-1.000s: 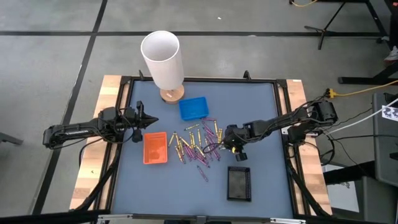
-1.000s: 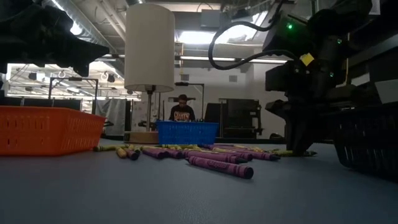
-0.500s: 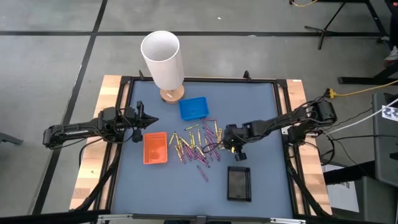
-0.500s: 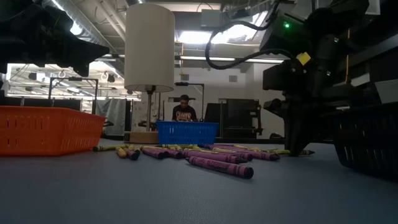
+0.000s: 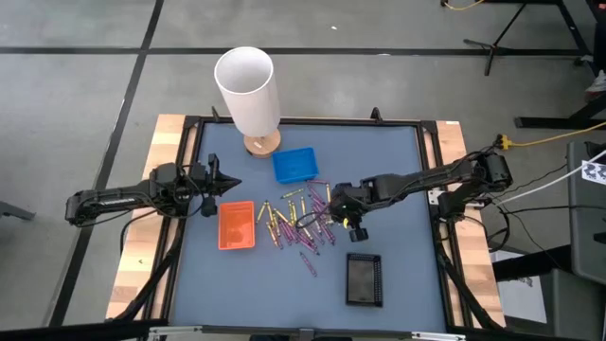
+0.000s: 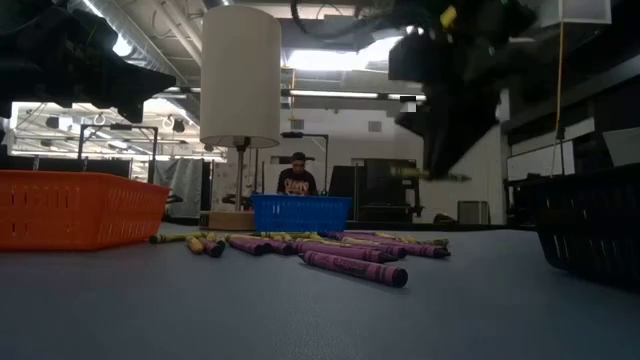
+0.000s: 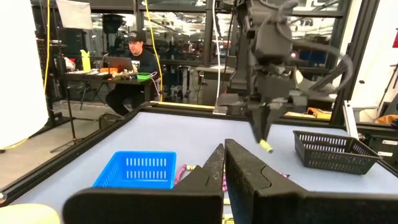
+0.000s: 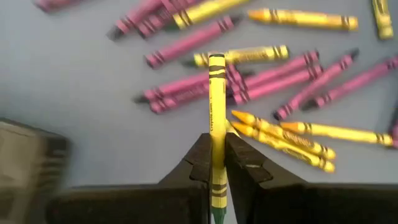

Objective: Sort crayons
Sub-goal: Put the green crayon into the black bin

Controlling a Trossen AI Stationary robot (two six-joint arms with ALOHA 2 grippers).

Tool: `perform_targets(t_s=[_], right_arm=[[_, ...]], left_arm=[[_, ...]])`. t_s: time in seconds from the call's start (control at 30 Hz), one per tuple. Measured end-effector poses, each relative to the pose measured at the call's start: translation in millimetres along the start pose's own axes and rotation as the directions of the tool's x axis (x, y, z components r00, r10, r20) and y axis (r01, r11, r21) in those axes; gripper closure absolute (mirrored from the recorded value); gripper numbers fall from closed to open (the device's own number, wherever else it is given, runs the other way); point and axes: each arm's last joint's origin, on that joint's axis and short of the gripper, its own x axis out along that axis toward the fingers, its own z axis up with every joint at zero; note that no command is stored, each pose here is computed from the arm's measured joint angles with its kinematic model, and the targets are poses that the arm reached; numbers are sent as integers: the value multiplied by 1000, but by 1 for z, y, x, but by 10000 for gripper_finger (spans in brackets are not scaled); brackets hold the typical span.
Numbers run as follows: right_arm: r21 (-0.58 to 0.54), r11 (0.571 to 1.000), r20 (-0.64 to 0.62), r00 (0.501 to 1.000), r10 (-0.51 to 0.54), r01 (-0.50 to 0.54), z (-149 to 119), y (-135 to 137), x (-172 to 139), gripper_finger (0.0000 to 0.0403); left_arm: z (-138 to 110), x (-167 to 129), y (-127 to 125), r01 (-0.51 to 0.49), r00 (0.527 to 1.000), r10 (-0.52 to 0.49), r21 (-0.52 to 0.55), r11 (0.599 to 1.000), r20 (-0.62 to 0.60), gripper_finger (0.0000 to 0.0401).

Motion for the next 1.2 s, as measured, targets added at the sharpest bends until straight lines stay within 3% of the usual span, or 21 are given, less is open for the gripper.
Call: perform_targets(t_s=[0.27,0.5,0.93,1.2], right_arm=[[165,959,100,972,214,-229,21,8,-16,375],[246,897,39,928,369,-367,18,37,-15,375],[300,865,-115,885,451,-401,7,102,-13,375],[287,900,-138,916,377,-327,2,125,-13,374]], left_arm=[[0,0,0,0,1000,0,0,1000,-1,401],[-1,0,0,0,1000,0,-1,1000,-6,401],[-1,0,0,-1,1000,1,-1,1000,-7,401],[-1,0,0,-1,1000,1,-1,1000,-7,401]])
